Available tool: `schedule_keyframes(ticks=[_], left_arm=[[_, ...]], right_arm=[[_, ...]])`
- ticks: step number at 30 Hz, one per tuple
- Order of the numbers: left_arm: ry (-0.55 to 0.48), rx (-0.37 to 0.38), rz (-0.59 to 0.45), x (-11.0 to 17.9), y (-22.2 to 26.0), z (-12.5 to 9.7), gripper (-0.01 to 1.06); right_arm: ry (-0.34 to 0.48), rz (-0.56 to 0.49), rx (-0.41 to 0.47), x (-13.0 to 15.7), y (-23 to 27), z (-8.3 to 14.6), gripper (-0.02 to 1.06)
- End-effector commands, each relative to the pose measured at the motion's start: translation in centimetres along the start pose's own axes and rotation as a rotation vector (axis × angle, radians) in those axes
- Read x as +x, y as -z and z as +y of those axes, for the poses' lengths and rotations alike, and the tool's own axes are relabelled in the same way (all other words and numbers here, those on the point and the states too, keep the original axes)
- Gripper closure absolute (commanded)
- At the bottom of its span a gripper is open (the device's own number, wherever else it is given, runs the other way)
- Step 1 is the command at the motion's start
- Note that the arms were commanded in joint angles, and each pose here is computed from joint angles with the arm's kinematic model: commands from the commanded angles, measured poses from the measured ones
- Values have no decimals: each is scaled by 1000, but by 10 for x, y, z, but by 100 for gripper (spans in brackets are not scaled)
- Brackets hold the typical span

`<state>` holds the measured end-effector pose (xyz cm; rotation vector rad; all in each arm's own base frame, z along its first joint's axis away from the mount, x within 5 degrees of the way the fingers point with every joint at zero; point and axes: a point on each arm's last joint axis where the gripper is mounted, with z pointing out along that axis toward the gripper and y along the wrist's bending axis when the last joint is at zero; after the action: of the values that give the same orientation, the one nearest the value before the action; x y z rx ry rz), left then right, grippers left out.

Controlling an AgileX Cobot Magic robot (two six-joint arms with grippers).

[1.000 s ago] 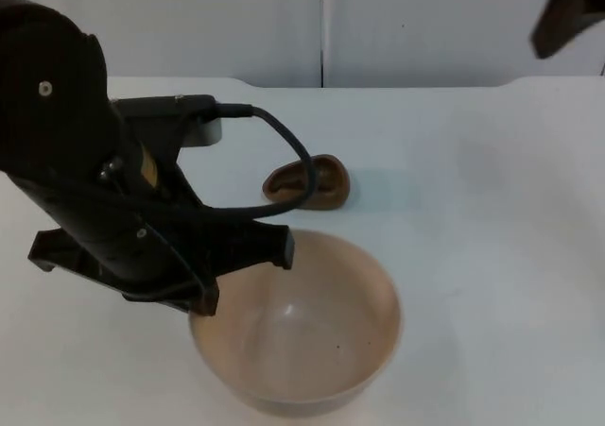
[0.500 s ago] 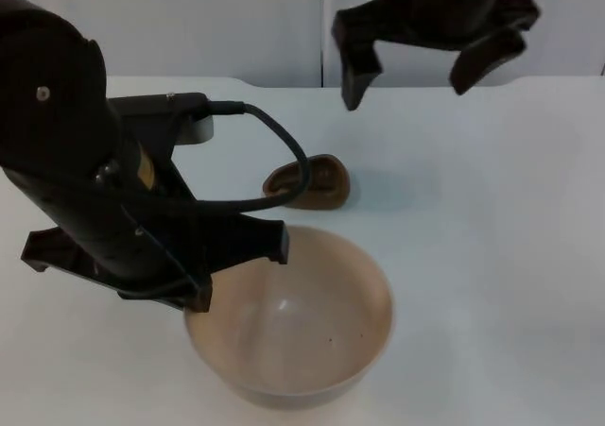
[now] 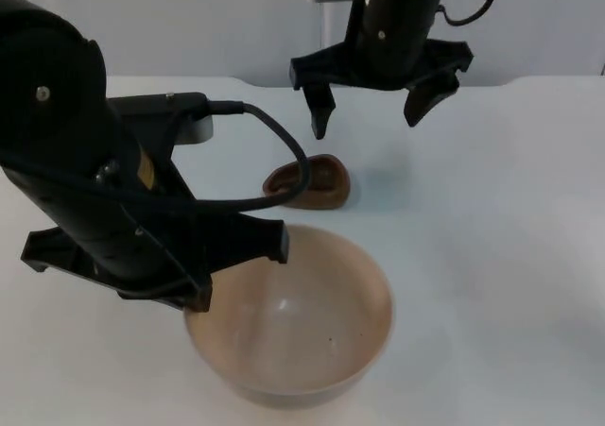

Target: Pick up the bowl with the left hand and pour the coffee beans from the cup into the bowl with the right hand.

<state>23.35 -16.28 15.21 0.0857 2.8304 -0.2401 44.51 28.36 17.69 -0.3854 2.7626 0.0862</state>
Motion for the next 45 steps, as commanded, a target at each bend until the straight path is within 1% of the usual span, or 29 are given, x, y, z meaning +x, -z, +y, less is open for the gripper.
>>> schedule_keyframes(ticks=[1, 5, 8, 21, 26, 30, 34, 35, 39, 40, 45], left_arm=[[8, -1, -3, 0, 0, 1, 105], [12, -2, -3, 0, 0, 1, 105], [9, -2, -5, 0, 0, 1, 105], [9, -2, -5, 0, 0, 1, 105], [5, -3, -7, 0, 0, 1, 105], [5, -3, -7, 0, 0, 1, 105], [5, -3, -7, 0, 0, 1, 105], [5, -3, -7, 0, 0, 1, 105], [5, -4, -5, 0, 0, 1, 105], [5, -4, -5, 0, 0, 1, 105], [5, -4, -5, 0, 0, 1, 105]], right_arm=[[-4, -28, 16, -1, -3, 4, 14], [-4, -38, 36, 0, -14, 6, 17], [-7, -56, 13, 1, -28, 10, 20], [-15, -84, 0, 1, -46, 12, 23], [-13, -64, 7, 5, -55, 11, 23], [-12, -45, 12, 8, -64, 11, 26], [-15, -39, 13, 10, -68, 11, 38], [-15, -39, 13, 10, -68, 11, 38], [-13, -54, 9, 8, -68, 12, 50], [-13, -54, 9, 8, -68, 12, 52], [-13, -54, 9, 8, -68, 12, 52]])
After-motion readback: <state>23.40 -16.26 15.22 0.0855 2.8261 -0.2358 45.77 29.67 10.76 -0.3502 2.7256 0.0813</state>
